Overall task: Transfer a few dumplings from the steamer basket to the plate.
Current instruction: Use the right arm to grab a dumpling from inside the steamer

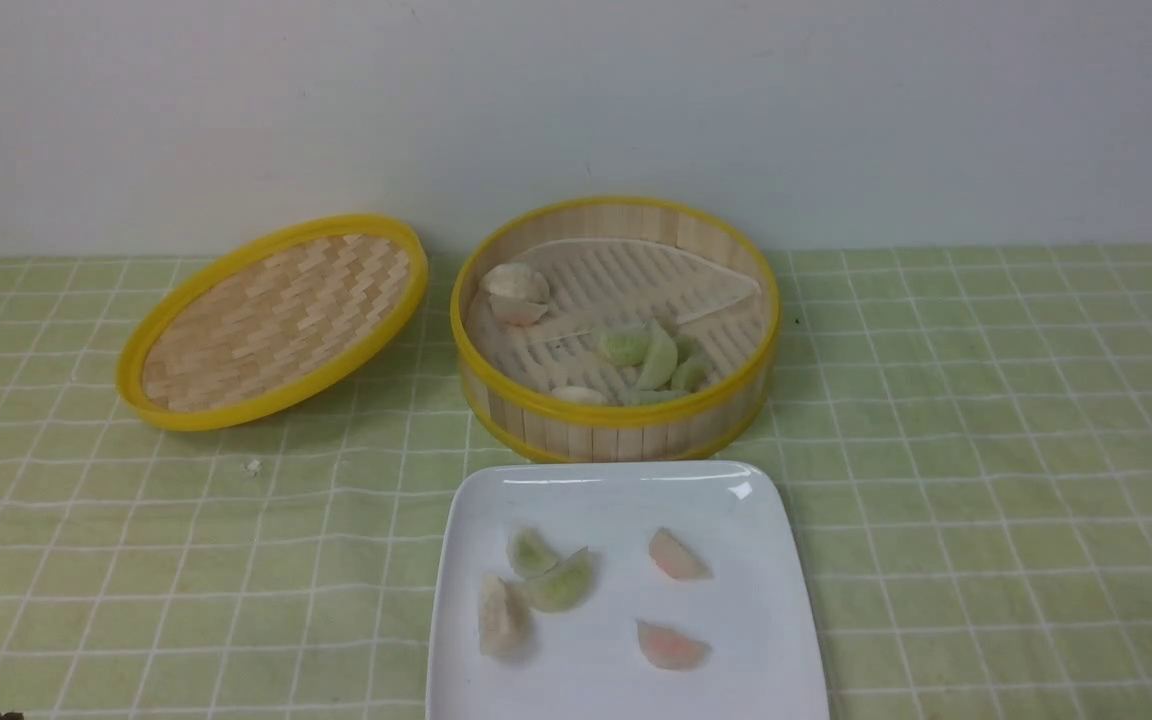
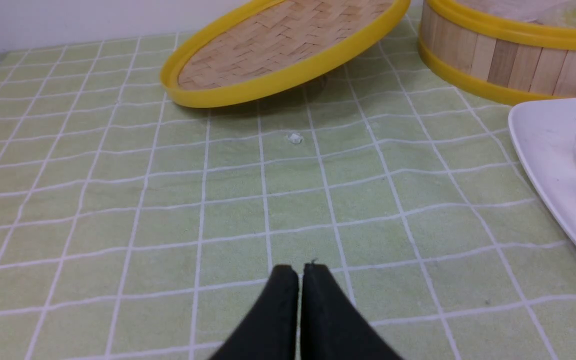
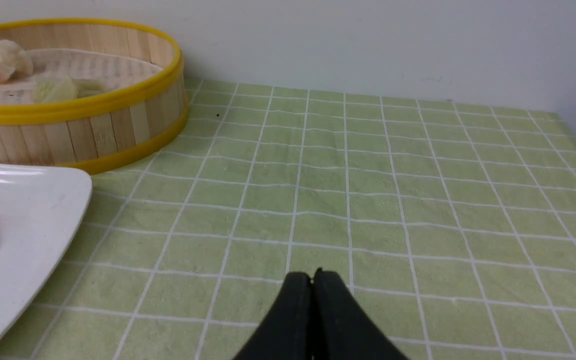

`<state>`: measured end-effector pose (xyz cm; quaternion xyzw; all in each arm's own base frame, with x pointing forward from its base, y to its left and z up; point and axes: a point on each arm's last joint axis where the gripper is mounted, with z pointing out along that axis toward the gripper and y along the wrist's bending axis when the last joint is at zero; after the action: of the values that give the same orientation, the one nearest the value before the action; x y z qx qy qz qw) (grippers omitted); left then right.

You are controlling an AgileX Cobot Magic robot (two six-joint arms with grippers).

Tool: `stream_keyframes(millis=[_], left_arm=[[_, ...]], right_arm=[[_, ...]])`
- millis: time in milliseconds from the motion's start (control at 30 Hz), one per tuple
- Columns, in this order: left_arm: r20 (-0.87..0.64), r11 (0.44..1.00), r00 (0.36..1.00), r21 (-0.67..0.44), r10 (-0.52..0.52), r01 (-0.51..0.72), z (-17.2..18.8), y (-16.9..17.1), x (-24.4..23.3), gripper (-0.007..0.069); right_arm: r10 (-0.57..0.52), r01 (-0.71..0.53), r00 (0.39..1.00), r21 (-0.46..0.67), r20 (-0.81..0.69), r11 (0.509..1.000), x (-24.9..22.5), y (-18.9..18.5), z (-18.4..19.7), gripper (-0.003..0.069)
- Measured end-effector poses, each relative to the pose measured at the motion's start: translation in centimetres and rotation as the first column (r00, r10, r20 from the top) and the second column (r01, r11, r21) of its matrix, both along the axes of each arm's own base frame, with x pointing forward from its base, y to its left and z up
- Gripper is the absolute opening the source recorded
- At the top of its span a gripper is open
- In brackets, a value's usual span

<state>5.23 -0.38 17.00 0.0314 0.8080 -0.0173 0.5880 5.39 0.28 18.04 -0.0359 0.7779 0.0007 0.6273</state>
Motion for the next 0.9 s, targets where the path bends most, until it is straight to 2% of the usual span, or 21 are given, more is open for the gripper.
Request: stream_keyframes(millis=[533,600,667,700,733,767,900], left_arm=[[0.0,1.0,1.0,0.0,0.0,0.0,0.0,0.0,0.0,-0.0006],[0.0,1.0,1.0,0.0,0.0,0.0,0.0,0.0,0.0,-0.0006],[0.0,1.0,1.0,0.0,0.0,0.0,0.0,0.0,0.0,-0.0006],[0.0,1.0,1.0,0.0,0.0,0.0,0.0,0.0,0.0,-0.0006],[0.0,1.0,1.0,0.0,0.0,0.0,0.0,0.0,0.0,-0.0006],[0.0,1.0,1.0,0.0,0.0,0.0,0.0,0.0,0.0,-0.0006],[0.0,1.0,1.0,0.0,0.0,0.0,0.0,0.0,0.0,-0.0006]], right_arm=[[0.0,0.0,1.0,-0.012,0.03,1.0,0.1,0.0,0.1,-0.0015],[-0.008,0.001,0.995,0.075,0.095,0.997,0.2,0.1,0.7,-0.0015],[-0.037,-0.005,0.984,0.23,0.176,0.973,0.2,0.1,1.5,-0.0015],[-0.05,-0.008,0.978,0.27,0.205,0.963,0.2,0.1,1.8,-0.0015],[-0.093,-0.02,0.962,0.404,0.258,0.915,0.2,-0.1,2.5,-0.0015],[-0.126,-0.031,0.95,0.485,0.286,0.874,0.2,-0.3,2.8,-0.0015],[-0.234,-0.064,0.908,0.666,0.347,0.743,0.0,-1.0,3.8,-0.0015]])
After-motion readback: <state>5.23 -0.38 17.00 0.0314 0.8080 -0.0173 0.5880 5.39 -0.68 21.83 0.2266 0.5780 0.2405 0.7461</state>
